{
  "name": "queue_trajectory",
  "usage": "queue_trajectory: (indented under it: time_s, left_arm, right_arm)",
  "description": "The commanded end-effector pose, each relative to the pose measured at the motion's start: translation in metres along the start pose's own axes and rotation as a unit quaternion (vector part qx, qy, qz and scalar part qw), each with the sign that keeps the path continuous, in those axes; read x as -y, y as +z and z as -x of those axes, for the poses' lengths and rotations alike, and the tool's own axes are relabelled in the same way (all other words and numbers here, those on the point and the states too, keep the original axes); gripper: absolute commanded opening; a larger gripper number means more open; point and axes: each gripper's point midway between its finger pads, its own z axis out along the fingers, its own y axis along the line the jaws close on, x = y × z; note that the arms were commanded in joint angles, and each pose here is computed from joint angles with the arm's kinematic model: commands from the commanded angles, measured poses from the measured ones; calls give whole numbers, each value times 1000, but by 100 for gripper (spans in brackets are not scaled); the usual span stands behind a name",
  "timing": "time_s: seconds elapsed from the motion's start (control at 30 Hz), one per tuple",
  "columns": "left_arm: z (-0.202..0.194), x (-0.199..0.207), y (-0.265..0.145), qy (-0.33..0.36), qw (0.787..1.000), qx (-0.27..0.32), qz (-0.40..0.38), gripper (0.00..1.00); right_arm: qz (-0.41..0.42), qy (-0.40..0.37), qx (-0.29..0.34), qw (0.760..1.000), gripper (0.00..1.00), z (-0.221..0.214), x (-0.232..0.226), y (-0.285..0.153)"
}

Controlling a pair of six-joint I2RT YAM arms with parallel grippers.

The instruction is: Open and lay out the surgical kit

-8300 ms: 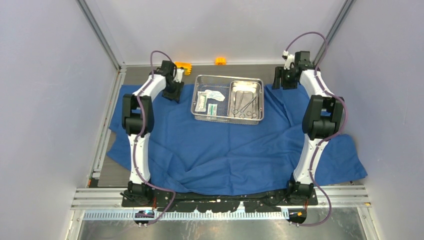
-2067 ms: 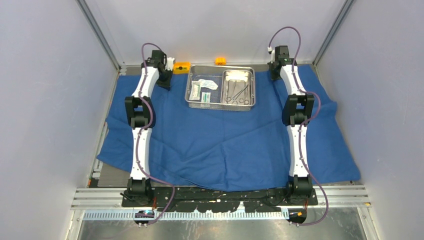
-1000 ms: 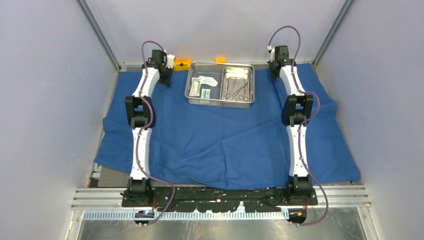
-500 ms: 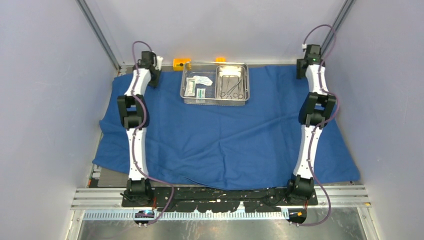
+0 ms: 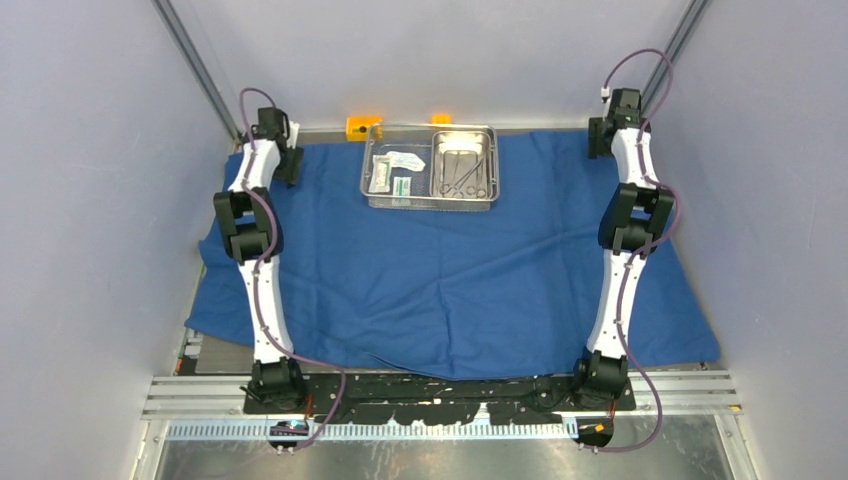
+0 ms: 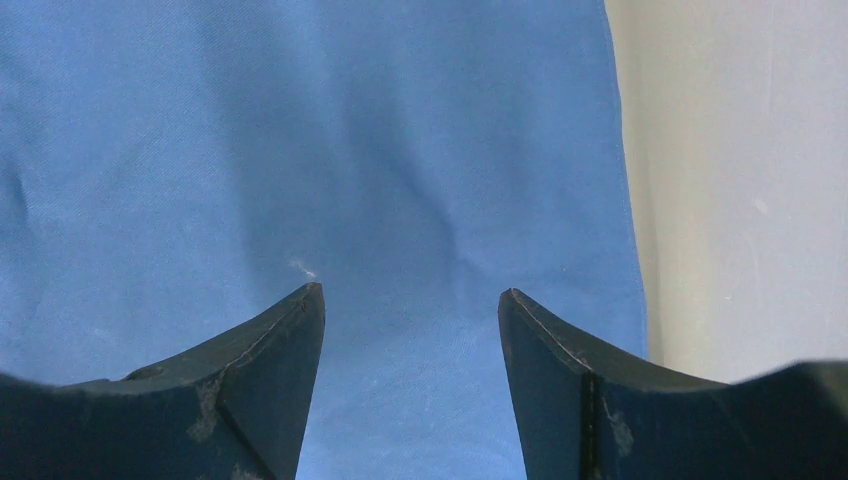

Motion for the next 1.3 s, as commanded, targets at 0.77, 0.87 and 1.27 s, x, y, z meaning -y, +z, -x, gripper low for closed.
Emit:
queue_trajectory:
  time_s: [0.77,0.87,1.27]
  left_arm:
    - [14,-21,-53,19,999,38,28,97]
    - [11,-21,-52,22,999,34,30,98]
    - [24,-25,-64,-8,996,78,34,100]
  right_arm:
    - [-122,-33,-93,988,64,-88,103,35]
    - [-130,-41,-107,985,63,-97,107,34]
    - [3,67,28,997,65,-14,66,-37]
